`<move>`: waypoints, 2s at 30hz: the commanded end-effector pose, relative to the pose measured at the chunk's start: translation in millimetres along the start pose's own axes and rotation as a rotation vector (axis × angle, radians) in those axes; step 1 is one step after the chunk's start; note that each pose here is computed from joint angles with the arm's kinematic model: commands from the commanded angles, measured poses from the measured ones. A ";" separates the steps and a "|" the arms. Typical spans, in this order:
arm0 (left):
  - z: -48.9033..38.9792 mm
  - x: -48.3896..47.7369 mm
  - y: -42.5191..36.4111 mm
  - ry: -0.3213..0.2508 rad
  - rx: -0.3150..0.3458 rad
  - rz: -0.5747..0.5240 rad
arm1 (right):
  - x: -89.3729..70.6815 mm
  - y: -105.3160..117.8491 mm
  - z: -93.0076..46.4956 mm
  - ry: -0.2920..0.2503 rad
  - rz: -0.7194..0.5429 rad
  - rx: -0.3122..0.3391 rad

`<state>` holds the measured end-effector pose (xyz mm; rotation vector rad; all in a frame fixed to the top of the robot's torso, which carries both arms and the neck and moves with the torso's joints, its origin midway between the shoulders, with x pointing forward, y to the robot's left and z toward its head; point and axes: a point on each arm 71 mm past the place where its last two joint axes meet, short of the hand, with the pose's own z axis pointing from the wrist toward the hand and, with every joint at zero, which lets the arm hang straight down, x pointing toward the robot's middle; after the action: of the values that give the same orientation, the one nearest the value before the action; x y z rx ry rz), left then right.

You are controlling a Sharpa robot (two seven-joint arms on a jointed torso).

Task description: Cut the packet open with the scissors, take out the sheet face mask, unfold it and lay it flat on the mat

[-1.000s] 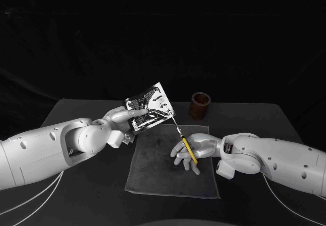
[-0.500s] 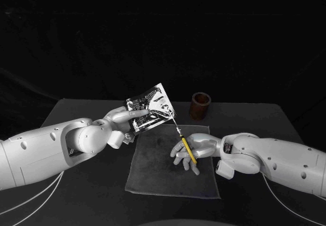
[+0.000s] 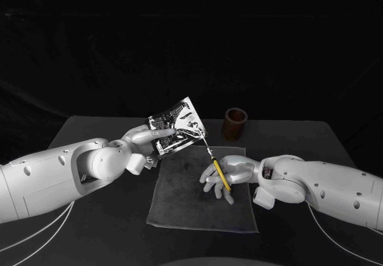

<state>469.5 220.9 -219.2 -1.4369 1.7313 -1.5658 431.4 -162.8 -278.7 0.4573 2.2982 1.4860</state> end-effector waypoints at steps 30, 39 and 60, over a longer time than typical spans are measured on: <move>0.3 0.1 -0.1 0.024 -0.010 0.050 | -1.5 5.6 -0.7 -0.023 0.036 -0.037; 0.5 1.1 0.4 0.028 -0.014 0.058 | 0.6 7.1 1.1 -0.016 0.042 -0.040; 3.1 -9.3 -2.5 0.009 -0.028 0.137 | 0.5 5.6 -5.4 0.018 0.024 -0.004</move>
<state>476.1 227.0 -220.8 -1.3436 1.7862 -1.4964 429.1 -163.9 -273.6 0.4929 2.2970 1.5003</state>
